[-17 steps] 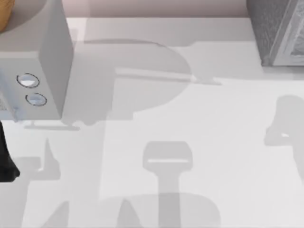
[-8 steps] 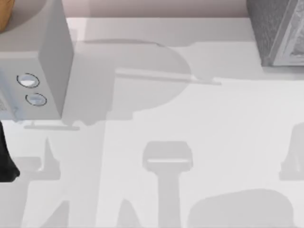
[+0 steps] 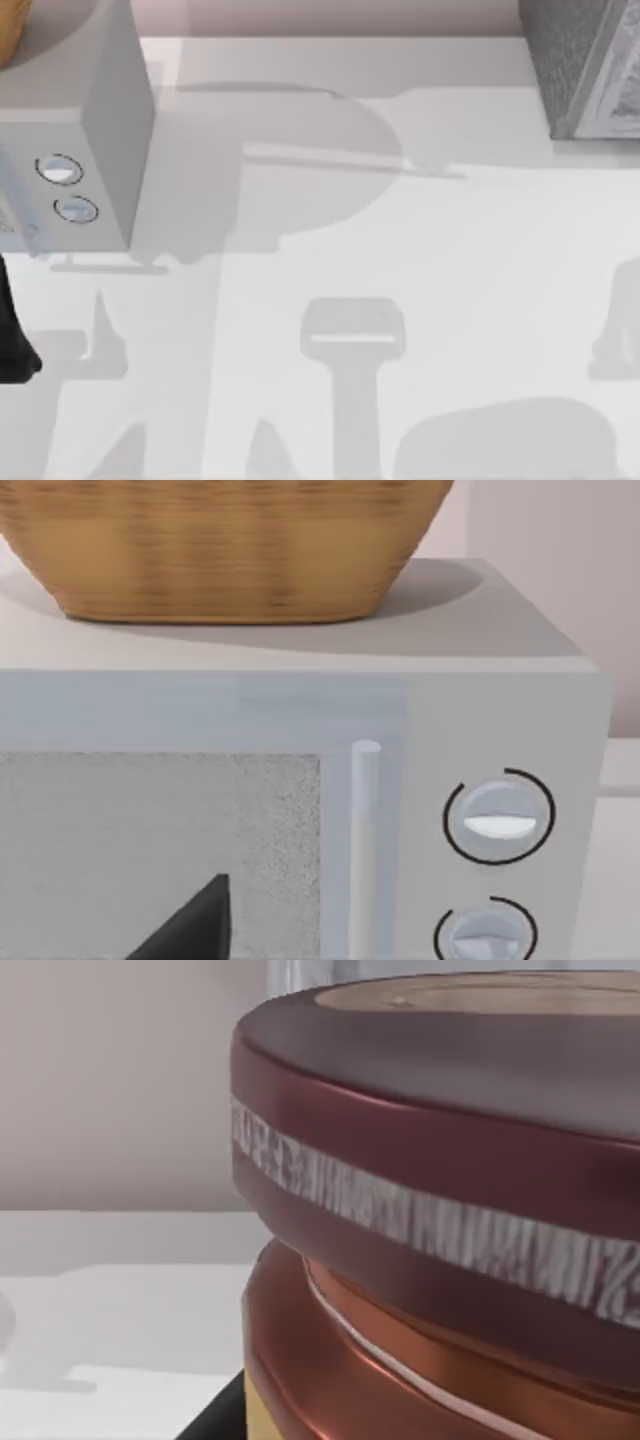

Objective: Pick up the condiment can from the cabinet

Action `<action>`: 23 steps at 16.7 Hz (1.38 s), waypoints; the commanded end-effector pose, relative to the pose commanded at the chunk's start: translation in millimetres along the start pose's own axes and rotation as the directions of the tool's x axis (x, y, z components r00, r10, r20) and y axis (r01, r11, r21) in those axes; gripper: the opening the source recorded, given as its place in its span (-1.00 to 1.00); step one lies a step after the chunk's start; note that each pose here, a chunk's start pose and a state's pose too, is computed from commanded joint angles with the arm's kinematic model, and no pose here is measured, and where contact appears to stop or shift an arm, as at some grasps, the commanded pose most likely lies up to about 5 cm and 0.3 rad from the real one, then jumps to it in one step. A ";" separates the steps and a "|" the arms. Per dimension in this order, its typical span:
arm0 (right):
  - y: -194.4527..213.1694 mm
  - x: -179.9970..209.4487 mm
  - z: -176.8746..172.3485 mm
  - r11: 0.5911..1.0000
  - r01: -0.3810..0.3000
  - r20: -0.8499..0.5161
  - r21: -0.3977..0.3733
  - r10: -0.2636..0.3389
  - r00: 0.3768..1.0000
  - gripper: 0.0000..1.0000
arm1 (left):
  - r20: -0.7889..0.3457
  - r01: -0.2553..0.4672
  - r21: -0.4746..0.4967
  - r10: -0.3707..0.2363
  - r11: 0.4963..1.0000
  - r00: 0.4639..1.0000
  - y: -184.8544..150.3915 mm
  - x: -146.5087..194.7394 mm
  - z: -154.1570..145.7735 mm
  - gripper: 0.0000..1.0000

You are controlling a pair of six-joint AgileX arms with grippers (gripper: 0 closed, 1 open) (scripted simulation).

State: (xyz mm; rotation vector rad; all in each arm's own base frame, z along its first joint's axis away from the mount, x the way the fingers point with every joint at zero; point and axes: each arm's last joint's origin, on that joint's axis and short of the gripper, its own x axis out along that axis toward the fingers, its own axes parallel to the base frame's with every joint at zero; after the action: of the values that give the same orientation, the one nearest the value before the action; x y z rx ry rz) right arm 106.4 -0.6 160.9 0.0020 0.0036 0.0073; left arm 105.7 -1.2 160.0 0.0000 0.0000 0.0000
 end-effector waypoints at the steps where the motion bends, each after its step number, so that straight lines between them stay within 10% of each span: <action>1: 0.7 0.8 3.1 1.000 -0.011 0.008 0.000 0.011 1.000 -1.00 | 0.000 0.000 0.000 0.000 1.000 1.000 0.0 0.0 0.0 1.00; 13: 37.2 90.6 44.0 0.932 -0.361 0.039 -0.017 0.361 0.932 -1.00 | 0.000 0.000 0.000 0.000 1.000 1.000 0.0 0.0 0.0 1.00; 23: 96.0 180.3 -48.5 0.768 -0.641 -0.002 -0.004 0.641 0.768 -1.00 | 0.000 0.000 0.000 0.000 1.000 1.000 0.0 0.0 0.0 1.00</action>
State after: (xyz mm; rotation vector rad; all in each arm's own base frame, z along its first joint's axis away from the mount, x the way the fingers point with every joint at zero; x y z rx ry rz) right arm 285.8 96.8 111.9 -0.0013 0.0036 0.7025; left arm 105.7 -1.2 160.0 0.0000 0.0000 0.0000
